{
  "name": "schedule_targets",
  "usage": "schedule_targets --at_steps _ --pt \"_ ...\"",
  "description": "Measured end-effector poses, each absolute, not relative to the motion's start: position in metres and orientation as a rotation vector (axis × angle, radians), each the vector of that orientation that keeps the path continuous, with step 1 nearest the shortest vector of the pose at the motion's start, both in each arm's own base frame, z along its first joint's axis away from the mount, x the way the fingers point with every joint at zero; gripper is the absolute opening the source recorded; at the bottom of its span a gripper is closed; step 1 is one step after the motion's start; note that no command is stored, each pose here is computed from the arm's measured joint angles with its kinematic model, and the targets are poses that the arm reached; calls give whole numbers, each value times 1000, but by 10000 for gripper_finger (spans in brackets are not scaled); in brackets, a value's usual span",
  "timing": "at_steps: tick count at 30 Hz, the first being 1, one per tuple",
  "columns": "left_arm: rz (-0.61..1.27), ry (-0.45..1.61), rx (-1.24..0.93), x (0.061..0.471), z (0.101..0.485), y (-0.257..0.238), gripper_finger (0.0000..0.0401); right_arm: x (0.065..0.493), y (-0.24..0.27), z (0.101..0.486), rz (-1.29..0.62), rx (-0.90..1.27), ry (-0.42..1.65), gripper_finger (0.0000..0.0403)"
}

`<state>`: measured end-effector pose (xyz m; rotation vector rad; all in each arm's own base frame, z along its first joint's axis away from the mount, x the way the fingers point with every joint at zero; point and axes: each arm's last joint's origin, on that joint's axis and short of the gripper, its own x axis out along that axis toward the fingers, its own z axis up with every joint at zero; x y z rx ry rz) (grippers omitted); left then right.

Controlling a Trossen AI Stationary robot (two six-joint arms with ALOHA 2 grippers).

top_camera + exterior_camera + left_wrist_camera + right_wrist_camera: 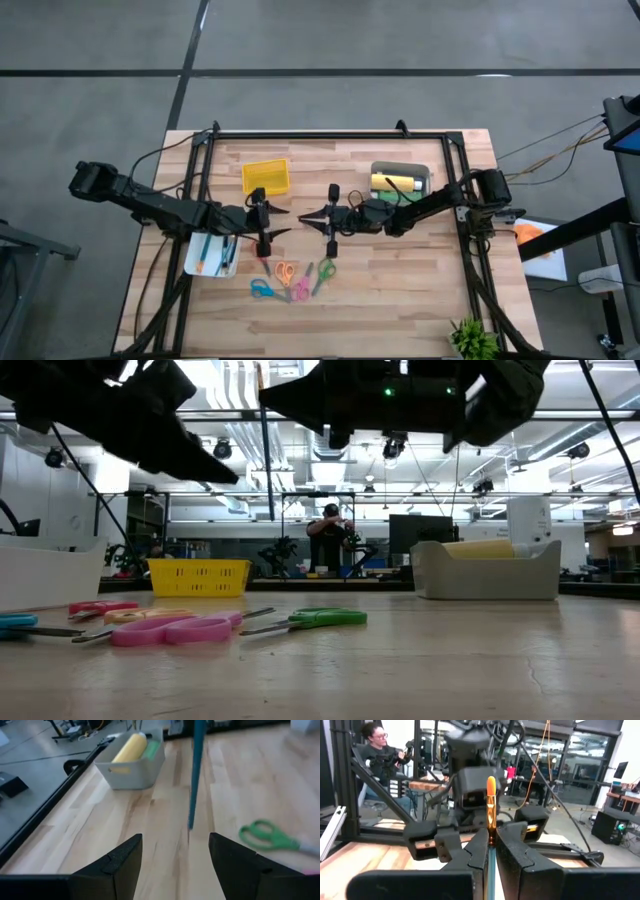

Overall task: Pick & Place Paint Supplies
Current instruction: Put the blue paintbrush into the white bin

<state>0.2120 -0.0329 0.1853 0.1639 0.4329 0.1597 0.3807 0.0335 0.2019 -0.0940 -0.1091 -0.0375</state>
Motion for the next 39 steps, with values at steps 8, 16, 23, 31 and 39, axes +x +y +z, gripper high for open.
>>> schedule_targets --at_steps 8,16,23,31,39 --pt "176 319 47 216 195 -34 232 399 35 206 -35 -97 -75 22" --pt "176 320 51 216 195 -34 232 419 34 201 -48 -92 -134 22" --pt "176 329 54 216 194 -34 232 427 35 205 -50 -129 -135 22" --pt "176 332 55 216 194 -34 232 418 34 212 -81 -124 -156 22" --pt "175 323 52 216 195 -34 232 419 34 209 -79 -113 -163 22"
